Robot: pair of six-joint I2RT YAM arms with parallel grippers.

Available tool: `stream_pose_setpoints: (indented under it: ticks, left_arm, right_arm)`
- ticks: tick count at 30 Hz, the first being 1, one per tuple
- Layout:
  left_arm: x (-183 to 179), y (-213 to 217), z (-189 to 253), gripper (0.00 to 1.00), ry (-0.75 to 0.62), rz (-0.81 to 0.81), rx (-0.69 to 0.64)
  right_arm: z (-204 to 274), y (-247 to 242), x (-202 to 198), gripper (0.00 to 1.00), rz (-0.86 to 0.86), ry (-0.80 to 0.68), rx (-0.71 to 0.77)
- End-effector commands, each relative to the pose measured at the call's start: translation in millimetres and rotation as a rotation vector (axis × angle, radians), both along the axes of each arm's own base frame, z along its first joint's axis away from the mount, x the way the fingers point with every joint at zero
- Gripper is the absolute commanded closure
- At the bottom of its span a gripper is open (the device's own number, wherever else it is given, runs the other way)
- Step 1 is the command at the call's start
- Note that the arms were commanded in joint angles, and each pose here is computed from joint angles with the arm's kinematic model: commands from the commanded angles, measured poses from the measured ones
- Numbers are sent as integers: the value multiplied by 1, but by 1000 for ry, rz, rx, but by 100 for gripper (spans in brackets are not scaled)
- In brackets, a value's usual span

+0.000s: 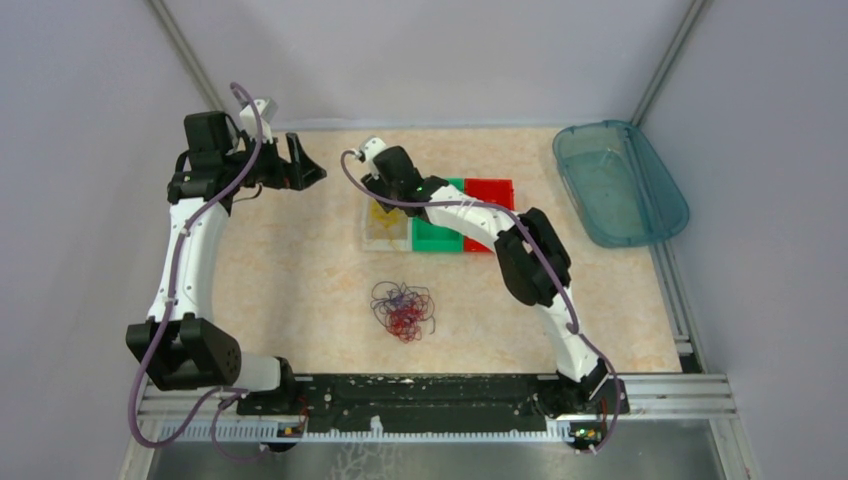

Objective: Untangle the cables
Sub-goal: Place the cable in the bin.

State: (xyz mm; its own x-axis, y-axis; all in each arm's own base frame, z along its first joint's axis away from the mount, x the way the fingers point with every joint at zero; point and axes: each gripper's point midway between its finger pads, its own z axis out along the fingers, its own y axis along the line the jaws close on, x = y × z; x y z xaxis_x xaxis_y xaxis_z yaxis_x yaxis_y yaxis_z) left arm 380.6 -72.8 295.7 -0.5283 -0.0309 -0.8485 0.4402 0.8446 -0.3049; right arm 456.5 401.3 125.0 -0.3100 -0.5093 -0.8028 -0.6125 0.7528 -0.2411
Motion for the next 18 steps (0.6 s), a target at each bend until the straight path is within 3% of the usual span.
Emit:
stream_pose_setpoints:
  ticks: [1, 5, 9, 13, 18]
  left_arm:
    - [1, 0, 19, 1, -47, 7, -20]
    - [2, 0, 18, 1, -35, 2, -21]
    - [2, -1, 20, 1, -38, -2, -28]
    - [2, -3, 22, 1, -44, -9, -32]
    - [3, -4, 19, 1, -30, -20, -37]
  right_arm:
    - [87, -4, 5, 44, -12, -147, 47]
    - [96, -15, 4, 44, -17, -149, 19]
    - [81, -12, -15, 44, 100, -31, 0]
    - [79, -11, -44, 45, 218, 97, 48]
    - [106, -26, -57, 42, 180, 88, 157]
